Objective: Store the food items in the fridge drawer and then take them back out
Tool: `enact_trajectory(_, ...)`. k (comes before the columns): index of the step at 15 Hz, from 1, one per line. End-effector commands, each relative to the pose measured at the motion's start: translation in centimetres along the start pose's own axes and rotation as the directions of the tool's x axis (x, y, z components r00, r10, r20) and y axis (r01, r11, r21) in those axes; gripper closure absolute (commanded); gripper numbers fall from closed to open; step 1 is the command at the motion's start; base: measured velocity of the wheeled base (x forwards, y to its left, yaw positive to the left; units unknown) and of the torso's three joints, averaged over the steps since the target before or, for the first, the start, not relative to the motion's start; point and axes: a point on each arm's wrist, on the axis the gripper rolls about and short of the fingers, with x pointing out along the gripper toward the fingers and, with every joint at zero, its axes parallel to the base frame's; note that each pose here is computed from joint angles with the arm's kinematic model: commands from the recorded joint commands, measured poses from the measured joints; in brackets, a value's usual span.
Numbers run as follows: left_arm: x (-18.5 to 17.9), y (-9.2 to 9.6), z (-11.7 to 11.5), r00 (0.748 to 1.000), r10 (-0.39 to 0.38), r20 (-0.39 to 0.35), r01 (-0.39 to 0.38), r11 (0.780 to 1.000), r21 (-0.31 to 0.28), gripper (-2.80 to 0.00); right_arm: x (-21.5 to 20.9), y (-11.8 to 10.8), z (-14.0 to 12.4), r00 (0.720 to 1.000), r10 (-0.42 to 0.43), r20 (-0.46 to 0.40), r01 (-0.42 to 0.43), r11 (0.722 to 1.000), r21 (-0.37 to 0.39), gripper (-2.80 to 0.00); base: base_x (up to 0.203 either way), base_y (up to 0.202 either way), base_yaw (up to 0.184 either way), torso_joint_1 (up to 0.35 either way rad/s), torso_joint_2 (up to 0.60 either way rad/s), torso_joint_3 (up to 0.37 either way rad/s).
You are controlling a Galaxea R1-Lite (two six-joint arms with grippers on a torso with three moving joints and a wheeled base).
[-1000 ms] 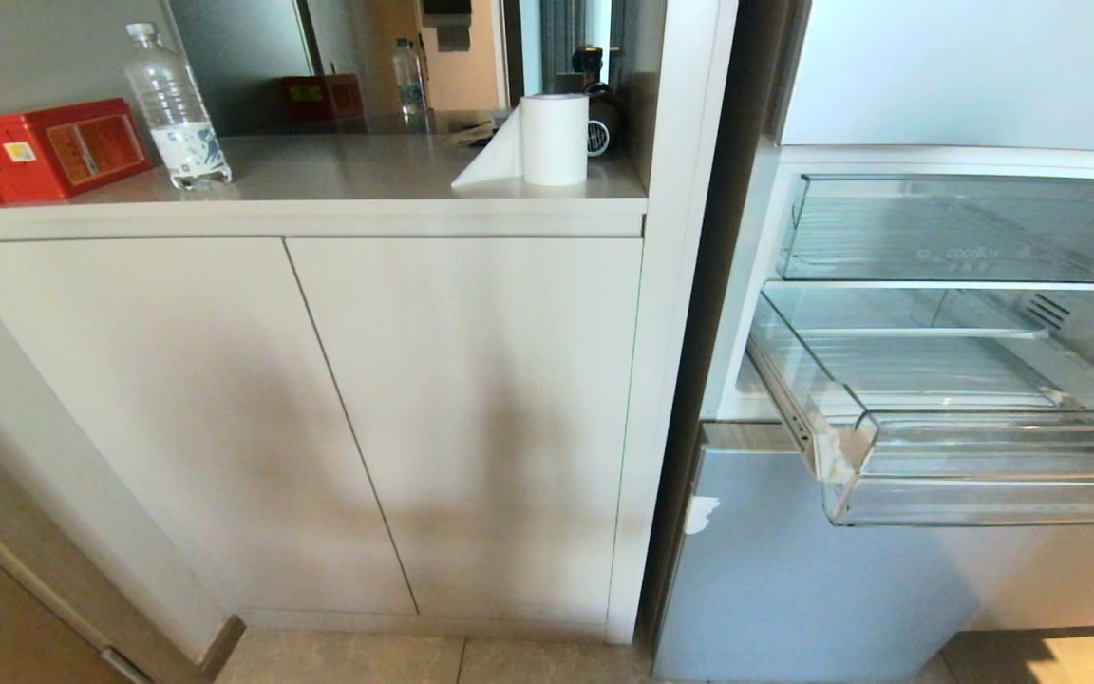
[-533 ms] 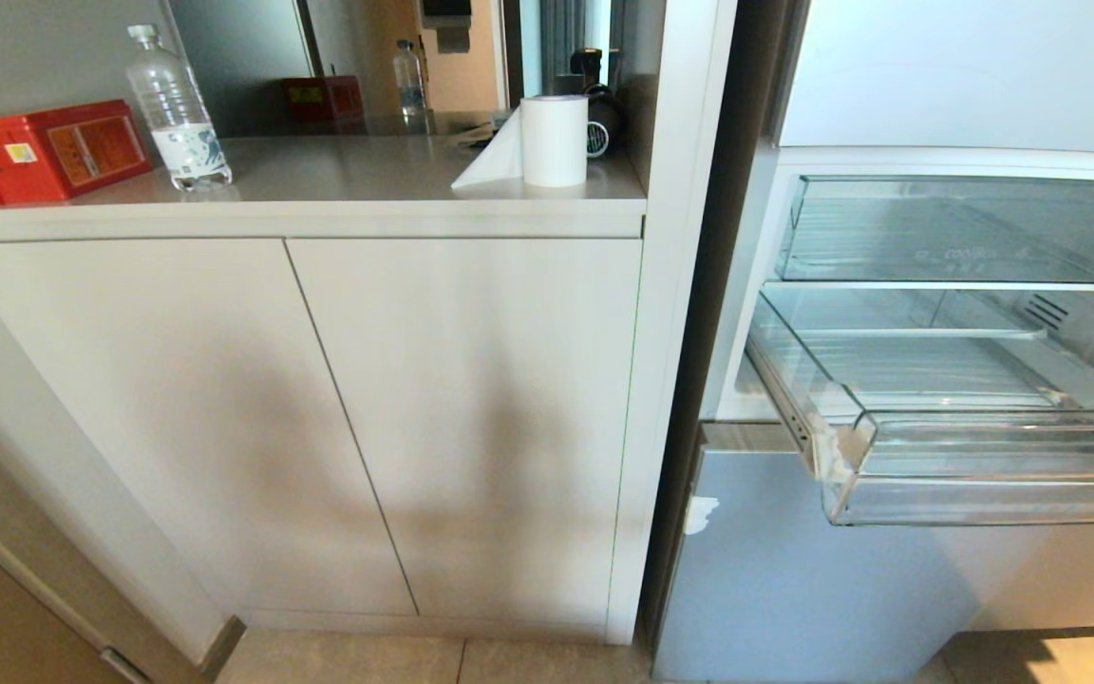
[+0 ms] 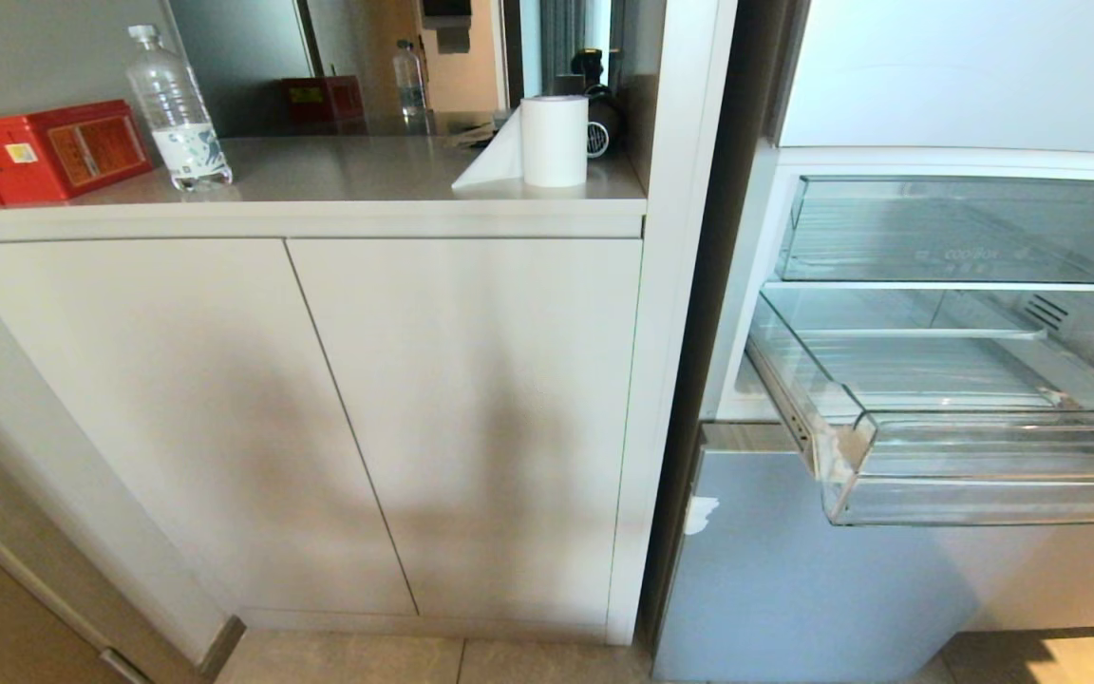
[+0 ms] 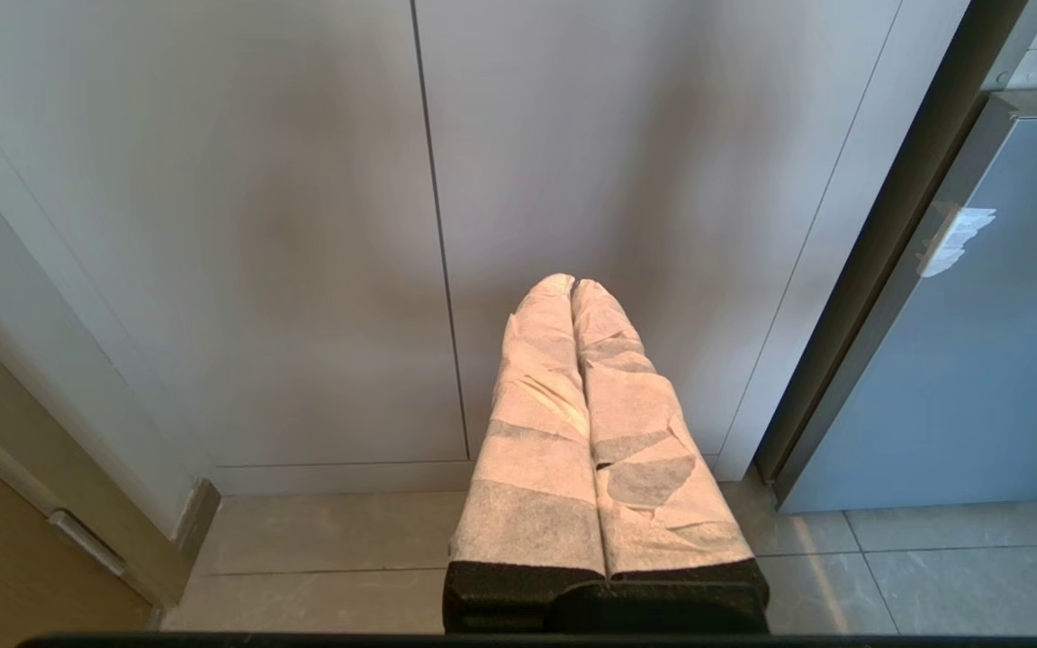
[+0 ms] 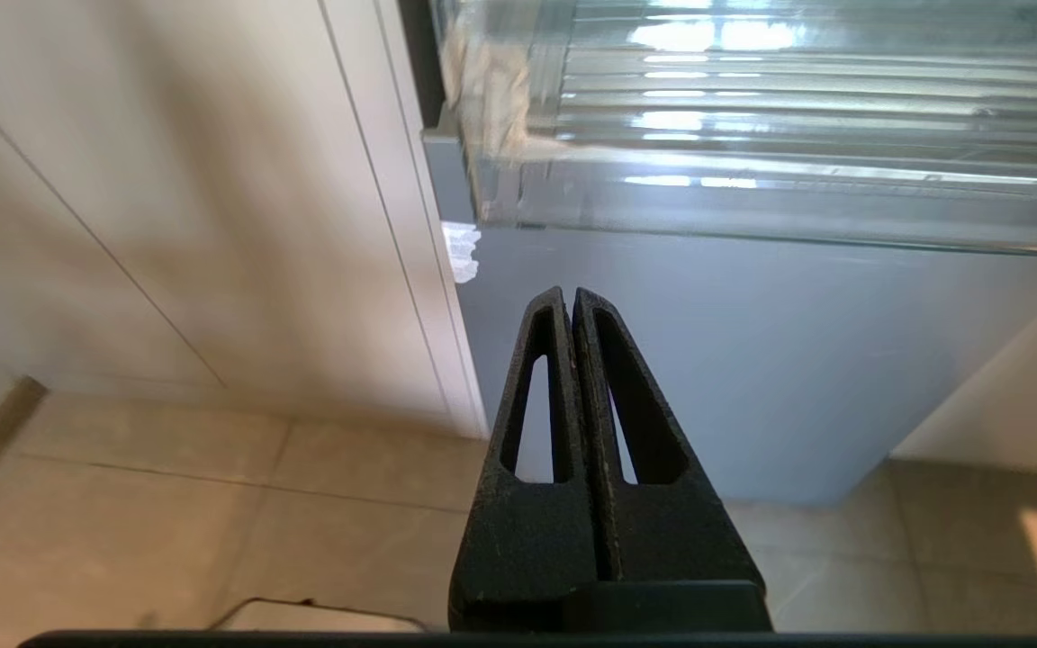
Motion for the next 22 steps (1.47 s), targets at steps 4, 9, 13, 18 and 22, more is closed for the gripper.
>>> enact_trajectory(4,0.0,0.0,0.0,1.000,0.001,-0.001,-0.001,1.000,0.001,0.00,-1.5,0.2,-6.2,1.000,-0.017,0.025,0.020,0.991,-0.135,0.00,0.000,0.000,0.000,0.000,0.00,0.000)
enact_trajectory(9,0.0,0.0,0.0,1.000,0.001,-0.001,-0.001,1.000,0.000,0.00,-1.7,-0.2,-8.3,0.977,-0.156,-0.144,0.129,0.976,-0.178,0.00,0.000,0.000,0.000,0.000,0.00,0.000)
enact_trajectory(13,0.0,0.0,0.0,1.000,0.001,-0.001,-0.001,1.000,0.000,0.00,-1.7,-0.2,-8.3,0.977,-0.161,-0.139,0.146,0.983,-0.108,0.00,0.000,0.000,0.000,0.000,0.00,0.000)
enact_trajectory(18,0.0,0.0,0.0,1.000,0.001,-0.001,-0.001,1.000,0.000,0.00,-3.0,-0.1,-8.6,0.995,-0.087,0.040,0.090,0.992,-0.089,0.00,0.000,0.000,0.000,0.000,0.00,0.000)
enact_trajectory(22,0.0,0.0,0.0,1.000,0.001,-0.001,-0.001,1.000,0.000,0.00,-3.7,0.0,-8.9,0.987,-0.095,0.131,0.108,0.990,-0.093,0.00,0.000,0.000,0.000,0.000,0.00,0.000)
